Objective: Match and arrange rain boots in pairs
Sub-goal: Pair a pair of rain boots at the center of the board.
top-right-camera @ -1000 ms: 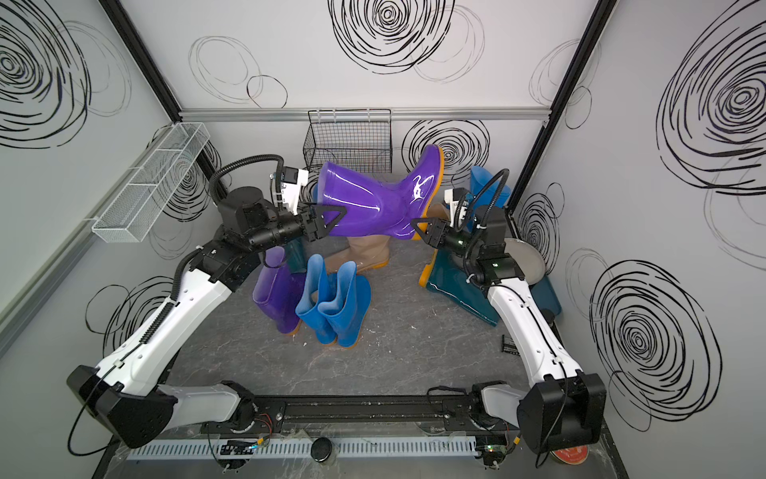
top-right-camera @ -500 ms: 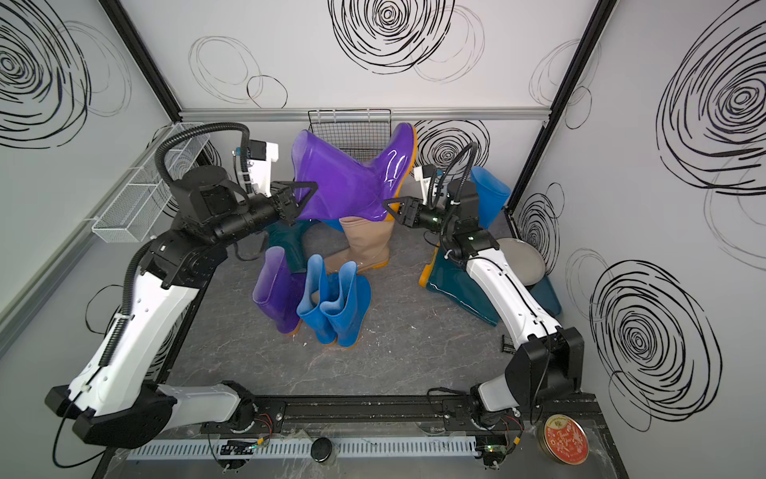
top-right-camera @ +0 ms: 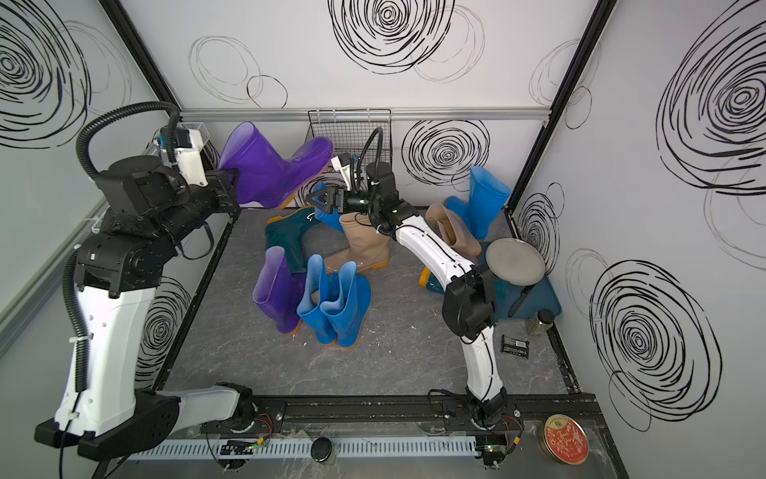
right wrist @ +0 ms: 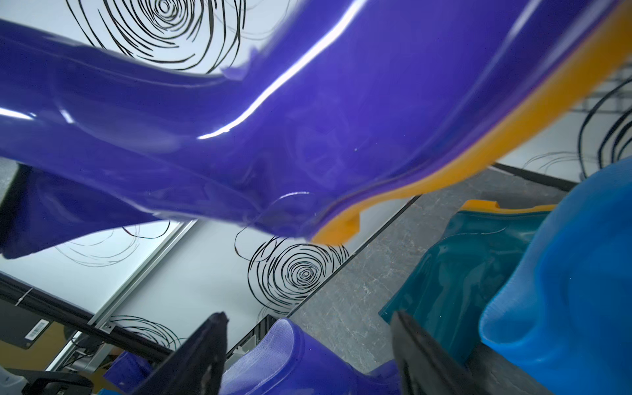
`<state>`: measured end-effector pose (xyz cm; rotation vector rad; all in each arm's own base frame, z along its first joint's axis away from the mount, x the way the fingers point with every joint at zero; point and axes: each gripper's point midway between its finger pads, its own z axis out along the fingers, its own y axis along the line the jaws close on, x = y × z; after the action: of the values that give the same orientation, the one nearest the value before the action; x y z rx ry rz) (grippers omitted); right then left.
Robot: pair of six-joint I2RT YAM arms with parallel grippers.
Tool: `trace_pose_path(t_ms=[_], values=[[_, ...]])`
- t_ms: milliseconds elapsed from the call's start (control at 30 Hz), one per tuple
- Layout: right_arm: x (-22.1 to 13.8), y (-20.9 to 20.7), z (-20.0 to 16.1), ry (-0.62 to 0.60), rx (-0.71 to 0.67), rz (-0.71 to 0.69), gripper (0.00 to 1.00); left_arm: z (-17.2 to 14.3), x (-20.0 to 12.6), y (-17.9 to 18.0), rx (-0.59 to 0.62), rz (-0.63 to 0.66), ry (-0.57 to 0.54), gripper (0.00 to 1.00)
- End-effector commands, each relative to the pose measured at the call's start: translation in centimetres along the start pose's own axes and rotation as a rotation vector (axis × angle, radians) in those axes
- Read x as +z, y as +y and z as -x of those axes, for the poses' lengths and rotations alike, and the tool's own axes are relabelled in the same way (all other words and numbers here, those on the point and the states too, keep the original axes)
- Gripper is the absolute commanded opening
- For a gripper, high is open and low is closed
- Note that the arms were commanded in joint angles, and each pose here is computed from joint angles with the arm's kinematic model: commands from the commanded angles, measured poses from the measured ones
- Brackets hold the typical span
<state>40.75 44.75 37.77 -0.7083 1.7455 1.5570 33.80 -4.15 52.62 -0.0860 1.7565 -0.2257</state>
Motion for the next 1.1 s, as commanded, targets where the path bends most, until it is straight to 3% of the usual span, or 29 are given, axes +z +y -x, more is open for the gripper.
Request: trace_pose_path(t_ms=[0,167,333,433,633,767,1067], values=[[0.6,2.3,0.2,0.022,-0.002,0.055,0.83,7.1,-3.0,1.0,0.014,0.03,-0.253,0.0],[0.1,2.2,-1.4,0.059,0.021,0.039,0.85,4.7,-1.2,4.1,0.031,0.147,-0.176,0.0],[-2.4,2.7,-2.8,0.066,0.021,0.007,0.86,-0.7,0.0,9.2,0.012,0.321,-0.042,0.0],[-4.0,3.4,-3.7,0.076,0.01,-0.007,0.86,-2.7,-0.4,11.5,-0.017,0.387,-0.021,0.0],[-6.6,3.7,-5.6,0.096,0.007,-0.049,0.87,-4.6,-0.5,13.1,-0.081,0.422,-0.003,0.0],[-7.8,2.8,-6.7,0.105,0.039,-0.079,0.87,-5.6,-1.1,15.1,-0.121,0.514,0.019,0.0],[-9.8,2.6,-7.4,0.104,0.046,-0.107,0.87,-11.4,-2.2,16.5,-0.176,0.577,0.126,0.0]])
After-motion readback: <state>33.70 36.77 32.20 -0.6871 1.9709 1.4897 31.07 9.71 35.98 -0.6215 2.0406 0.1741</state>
